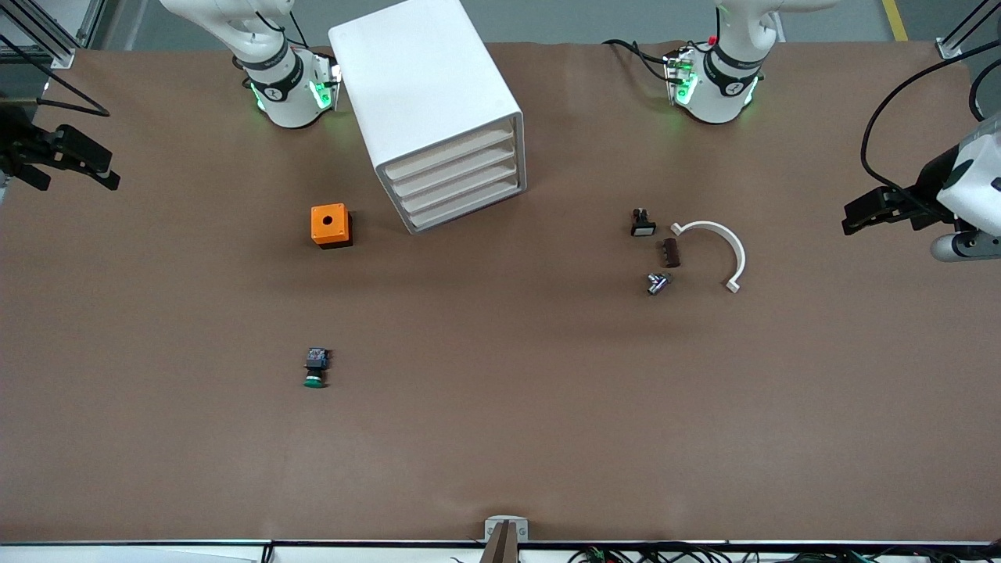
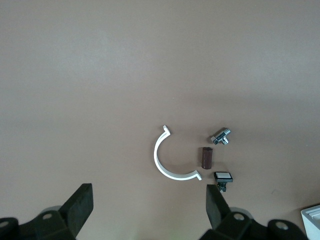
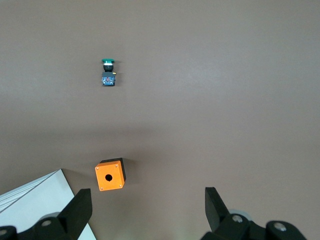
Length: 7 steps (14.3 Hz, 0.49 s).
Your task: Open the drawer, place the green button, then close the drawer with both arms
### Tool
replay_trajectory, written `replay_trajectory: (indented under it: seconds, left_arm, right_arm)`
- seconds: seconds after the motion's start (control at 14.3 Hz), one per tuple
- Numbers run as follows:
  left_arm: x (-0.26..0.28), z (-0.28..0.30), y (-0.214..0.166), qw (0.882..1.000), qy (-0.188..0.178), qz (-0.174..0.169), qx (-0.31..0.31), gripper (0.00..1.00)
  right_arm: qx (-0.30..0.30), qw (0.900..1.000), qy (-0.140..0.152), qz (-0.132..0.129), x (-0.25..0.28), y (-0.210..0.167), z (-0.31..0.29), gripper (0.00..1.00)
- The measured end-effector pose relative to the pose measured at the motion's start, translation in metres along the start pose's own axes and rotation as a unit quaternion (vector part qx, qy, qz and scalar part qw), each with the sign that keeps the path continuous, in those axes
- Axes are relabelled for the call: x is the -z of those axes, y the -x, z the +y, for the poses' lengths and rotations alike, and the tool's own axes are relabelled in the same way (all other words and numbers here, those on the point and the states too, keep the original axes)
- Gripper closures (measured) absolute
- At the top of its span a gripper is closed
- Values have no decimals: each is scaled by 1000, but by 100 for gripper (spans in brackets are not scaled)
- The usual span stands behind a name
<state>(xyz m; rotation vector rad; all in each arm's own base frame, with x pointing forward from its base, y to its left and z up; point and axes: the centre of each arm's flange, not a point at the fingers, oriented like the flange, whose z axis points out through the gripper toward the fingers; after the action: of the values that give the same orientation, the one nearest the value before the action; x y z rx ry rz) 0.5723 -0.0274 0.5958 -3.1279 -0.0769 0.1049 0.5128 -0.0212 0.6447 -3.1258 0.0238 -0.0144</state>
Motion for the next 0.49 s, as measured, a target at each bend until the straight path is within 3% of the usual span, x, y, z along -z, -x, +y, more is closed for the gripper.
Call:
replay_trajectory:
  seconds: [0.49]
  left_arm:
    - [-6,0,-3,1000,0,-5,0,0]
  right_arm:
    - [0,1000,0,0,0,0,0,0]
